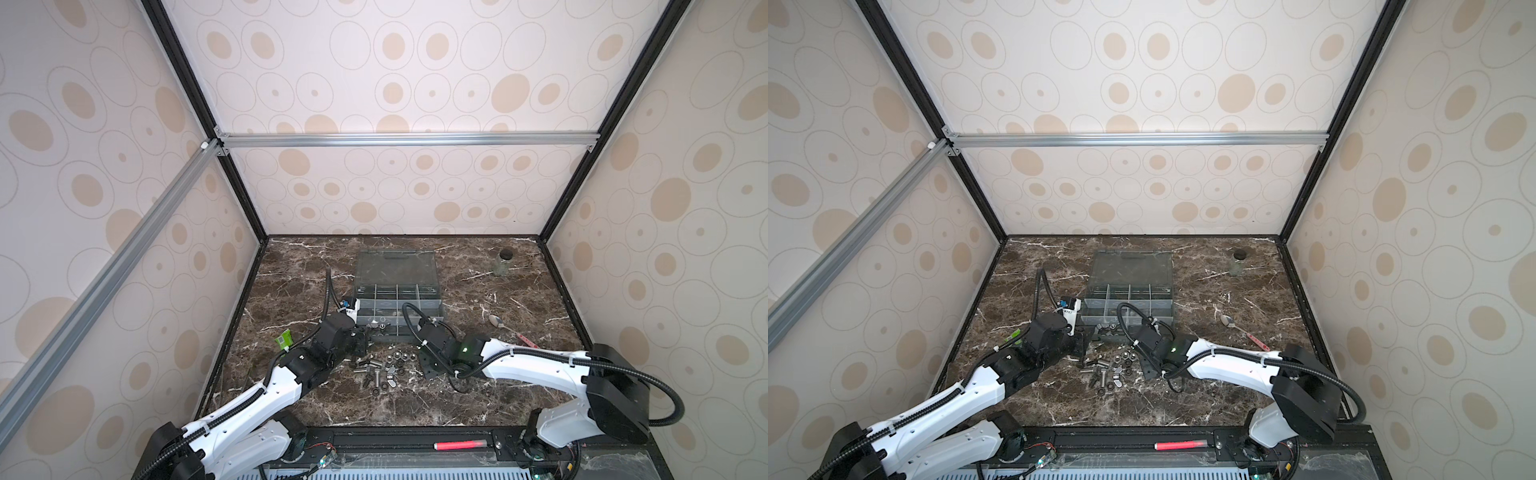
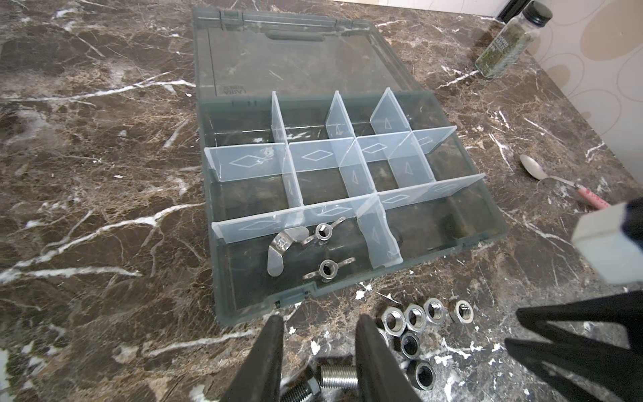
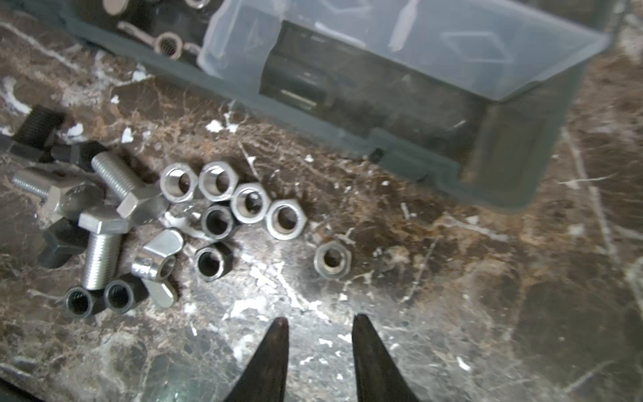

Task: Sort the screws and nuts into containers
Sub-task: 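Reach the right gripper across to the pile and lower onto a wing nut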

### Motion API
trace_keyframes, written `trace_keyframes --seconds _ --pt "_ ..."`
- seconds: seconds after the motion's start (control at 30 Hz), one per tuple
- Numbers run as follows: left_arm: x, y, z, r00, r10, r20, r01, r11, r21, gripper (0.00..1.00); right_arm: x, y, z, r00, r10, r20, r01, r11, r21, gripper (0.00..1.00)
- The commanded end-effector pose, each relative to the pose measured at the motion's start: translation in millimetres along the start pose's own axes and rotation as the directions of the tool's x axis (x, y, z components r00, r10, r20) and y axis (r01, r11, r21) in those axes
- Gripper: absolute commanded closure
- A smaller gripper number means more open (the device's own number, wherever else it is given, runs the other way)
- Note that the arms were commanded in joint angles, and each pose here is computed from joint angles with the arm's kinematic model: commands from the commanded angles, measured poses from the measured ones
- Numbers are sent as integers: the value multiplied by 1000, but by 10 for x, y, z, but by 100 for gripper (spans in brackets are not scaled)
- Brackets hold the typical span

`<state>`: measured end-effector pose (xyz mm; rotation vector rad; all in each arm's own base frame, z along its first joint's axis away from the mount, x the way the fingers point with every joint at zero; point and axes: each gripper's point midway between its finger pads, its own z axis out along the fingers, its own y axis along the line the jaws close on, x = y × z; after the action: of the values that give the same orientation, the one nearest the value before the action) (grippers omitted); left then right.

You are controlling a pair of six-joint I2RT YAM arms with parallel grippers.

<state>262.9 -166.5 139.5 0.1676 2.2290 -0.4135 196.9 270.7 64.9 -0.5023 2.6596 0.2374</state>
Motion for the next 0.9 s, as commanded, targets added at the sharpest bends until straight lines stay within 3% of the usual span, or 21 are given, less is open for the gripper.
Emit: trace_keyframes --seconds 0.0,0.37,0.87 --pt "13 92 -27 998 -57 14 57 998 -28 65 -12 298 14 1000 -20 -14 19 998 -57 66" --pt "69 219 -133 985 -151 78 154 988 -32 65 12 640 126 990 -110 -90 99 989 -112 65" --pt "85 258 -208 973 -201 115 204 979 -13 66 44 855 280 980 -139 -143 121 984 -133 61"
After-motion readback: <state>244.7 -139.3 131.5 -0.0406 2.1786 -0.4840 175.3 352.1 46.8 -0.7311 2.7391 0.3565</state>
